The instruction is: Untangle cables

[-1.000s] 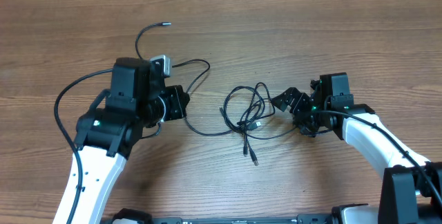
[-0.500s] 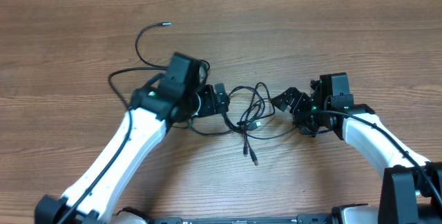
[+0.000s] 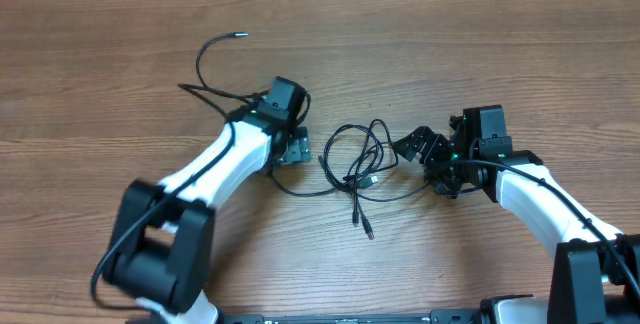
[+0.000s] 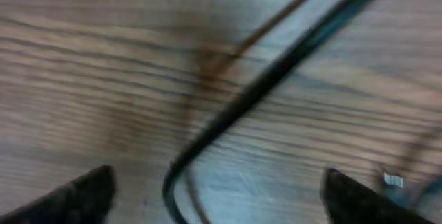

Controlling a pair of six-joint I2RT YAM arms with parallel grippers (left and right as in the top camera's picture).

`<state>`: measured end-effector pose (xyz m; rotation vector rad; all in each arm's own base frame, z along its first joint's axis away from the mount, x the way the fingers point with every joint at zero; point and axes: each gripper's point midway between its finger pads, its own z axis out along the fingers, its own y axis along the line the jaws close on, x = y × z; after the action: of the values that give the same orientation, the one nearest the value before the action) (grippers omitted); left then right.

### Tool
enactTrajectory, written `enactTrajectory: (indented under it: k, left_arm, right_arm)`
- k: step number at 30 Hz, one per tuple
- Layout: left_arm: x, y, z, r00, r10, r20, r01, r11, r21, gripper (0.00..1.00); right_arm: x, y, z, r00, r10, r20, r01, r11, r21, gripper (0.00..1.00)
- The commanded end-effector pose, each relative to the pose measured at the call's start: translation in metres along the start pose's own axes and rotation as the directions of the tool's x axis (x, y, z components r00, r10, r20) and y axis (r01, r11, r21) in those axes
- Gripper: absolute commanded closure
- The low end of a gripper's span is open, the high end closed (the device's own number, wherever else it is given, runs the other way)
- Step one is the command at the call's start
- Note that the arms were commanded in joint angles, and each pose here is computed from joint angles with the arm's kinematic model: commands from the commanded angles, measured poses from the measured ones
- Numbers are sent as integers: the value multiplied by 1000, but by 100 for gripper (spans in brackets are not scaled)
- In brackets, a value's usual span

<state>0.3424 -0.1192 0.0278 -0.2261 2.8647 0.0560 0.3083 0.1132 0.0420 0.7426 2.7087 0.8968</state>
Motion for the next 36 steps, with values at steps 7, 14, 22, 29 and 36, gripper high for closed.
enactTrajectory:
  k: [7,14,22,29,36]
  left_arm:
    - [11,-2,23,994,-74,-85,74,997,-5,96]
    - [-22,12,-30,999,-36,-36,36,999,16,96]
    - [-60,-7,-126,995,3,103,-33,957,290,96]
    - [-53,2,-171,984,69,164,-128,913,388,96]
    - [-64,37,-192,977,-43,207,-42,920,390,96]
  right_arm:
    - [-3,5,-4,1000,-2,15,2,1000,-18,0]
    - [-3,5,-4,1000,-2,15,2,1000,-18,0]
    - [-3,5,-4,1000,-2,15,2,1000,-18,0]
    - [-3,5,-4,1000,-2,15,2,1000,-18,0]
    - [-4,6,-4,1000,-4,18,4,1000,-21,0]
